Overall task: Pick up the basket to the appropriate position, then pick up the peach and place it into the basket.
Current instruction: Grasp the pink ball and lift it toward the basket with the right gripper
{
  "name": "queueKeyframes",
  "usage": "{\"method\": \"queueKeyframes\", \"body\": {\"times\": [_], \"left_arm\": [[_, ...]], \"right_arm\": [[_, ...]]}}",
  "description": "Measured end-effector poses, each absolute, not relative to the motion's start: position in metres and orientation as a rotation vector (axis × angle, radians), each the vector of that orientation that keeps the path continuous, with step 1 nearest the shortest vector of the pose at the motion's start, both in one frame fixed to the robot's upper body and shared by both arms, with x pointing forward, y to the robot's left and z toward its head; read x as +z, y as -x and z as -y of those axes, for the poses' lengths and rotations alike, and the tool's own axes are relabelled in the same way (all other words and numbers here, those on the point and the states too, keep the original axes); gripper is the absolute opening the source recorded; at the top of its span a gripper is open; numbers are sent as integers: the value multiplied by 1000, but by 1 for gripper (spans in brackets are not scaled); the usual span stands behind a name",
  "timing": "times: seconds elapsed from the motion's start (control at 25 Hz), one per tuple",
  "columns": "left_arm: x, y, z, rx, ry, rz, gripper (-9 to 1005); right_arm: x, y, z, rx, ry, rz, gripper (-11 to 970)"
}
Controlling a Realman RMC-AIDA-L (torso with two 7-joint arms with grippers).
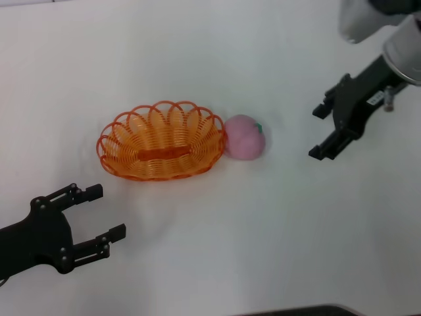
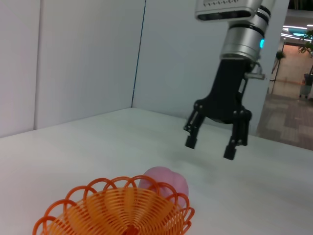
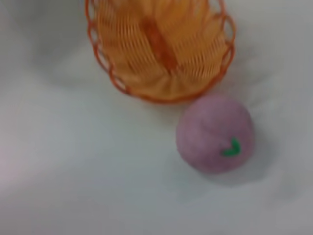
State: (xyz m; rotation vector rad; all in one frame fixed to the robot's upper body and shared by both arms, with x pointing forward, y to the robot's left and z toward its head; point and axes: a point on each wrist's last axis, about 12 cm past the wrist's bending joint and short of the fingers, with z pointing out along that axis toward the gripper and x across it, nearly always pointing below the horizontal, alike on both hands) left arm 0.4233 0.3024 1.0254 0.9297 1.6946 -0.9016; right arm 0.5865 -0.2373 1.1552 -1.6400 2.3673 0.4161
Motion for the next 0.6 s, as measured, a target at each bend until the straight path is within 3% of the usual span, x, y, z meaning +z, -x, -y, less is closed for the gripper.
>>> {"method": "queueKeyframes", "body": {"times": [0.6], "left_arm": [[1025, -424, -301, -907, -931, -1688, 798]], "right_arm": [[1164, -601, 189, 383, 1763, -2112, 916]]}}
